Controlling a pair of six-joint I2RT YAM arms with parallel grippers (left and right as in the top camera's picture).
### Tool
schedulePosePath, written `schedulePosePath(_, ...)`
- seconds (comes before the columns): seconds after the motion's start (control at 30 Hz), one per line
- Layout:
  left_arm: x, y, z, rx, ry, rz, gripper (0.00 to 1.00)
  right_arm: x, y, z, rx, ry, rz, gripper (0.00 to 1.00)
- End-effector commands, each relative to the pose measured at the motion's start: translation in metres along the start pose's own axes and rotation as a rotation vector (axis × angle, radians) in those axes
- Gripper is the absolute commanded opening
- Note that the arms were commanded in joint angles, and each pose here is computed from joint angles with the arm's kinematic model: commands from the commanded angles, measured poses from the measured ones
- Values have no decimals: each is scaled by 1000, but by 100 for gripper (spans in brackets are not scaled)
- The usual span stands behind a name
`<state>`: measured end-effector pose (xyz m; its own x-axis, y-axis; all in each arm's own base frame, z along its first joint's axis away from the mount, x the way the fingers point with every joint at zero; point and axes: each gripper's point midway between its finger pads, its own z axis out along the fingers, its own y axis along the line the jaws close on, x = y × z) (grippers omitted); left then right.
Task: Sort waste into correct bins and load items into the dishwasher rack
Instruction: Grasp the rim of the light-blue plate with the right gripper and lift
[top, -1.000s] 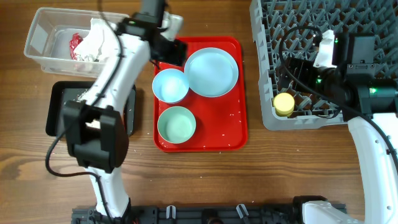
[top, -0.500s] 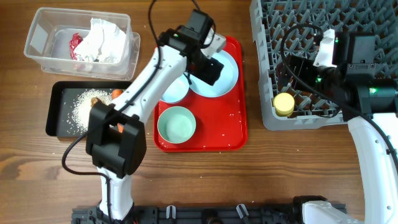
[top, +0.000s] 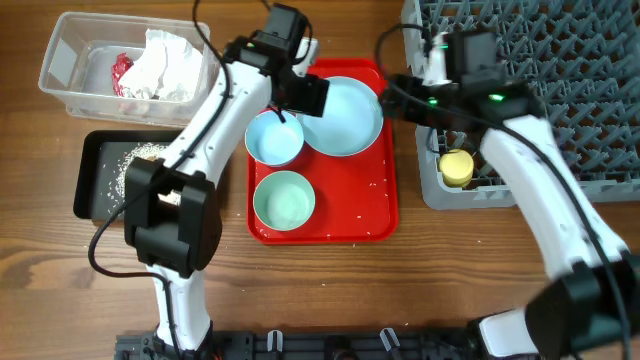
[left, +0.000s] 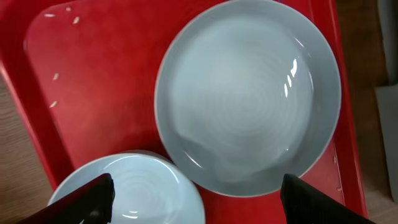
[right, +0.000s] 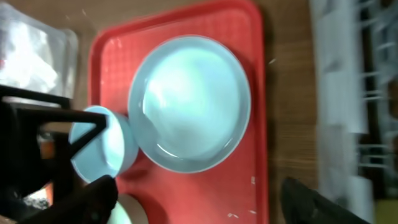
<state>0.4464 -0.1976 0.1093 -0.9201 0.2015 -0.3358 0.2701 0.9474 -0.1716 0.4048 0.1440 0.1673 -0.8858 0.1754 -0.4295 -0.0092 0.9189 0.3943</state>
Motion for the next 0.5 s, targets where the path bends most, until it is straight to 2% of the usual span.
schedulePosePath(0.0, -6, -6, -12, 25, -28, -36, 85, 14, -10, 39, 26, 90, 50, 79)
schedulePosePath(0.07, -7, -6, -12, 25, -30, -35, 86, 22, -18, 55, 46, 131, 57, 73)
schedulePosePath(0.27, -8, -2, -13, 16, -34, -41, 87, 36, -33, 96, 68, 193, 42, 47)
schedulePosePath(0.4, -10, 8, -14, -2, -41, -70, 90, 47, -40, 112, 83, 235, 52, 44)
schedulePosePath(0.47, -13, 22, -15, -26, -53, -160, 92, 52, -42, 119, 89, 252, 55, 44)
